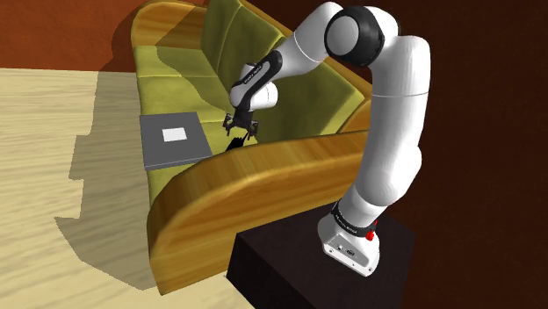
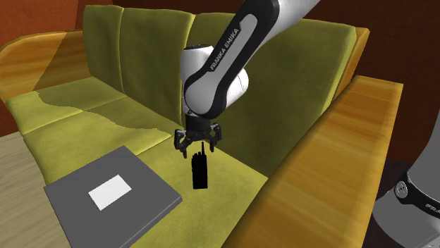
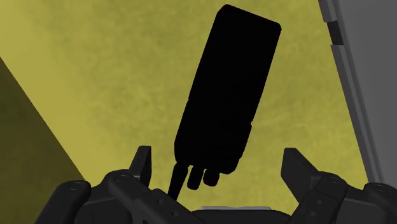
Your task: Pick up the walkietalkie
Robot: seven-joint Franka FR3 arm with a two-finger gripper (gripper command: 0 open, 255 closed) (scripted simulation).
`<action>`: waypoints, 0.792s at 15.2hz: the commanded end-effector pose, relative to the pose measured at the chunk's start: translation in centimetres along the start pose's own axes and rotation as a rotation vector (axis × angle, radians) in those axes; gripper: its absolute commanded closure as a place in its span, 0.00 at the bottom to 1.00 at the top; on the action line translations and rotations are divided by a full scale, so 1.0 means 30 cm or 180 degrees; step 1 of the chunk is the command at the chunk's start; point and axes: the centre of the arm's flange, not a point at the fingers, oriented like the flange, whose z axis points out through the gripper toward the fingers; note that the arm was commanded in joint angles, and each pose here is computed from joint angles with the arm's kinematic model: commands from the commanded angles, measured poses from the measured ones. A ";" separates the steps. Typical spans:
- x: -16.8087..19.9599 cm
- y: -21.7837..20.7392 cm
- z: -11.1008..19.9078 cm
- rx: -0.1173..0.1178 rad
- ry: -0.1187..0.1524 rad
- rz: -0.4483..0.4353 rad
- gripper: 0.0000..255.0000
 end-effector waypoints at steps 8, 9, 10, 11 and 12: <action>0.011 0.007 0.118 0.0001 0.0003 0.0011 1.00; 0.011 0.007 0.119 0.0001 0.0003 0.0011 1.00; 0.011 0.007 0.119 0.0001 0.0003 0.0011 1.00; 0.011 0.007 0.119 0.0001 0.0003 0.0011 1.00; 0.011 0.007 0.119 0.0001 0.0003 0.0011 1.00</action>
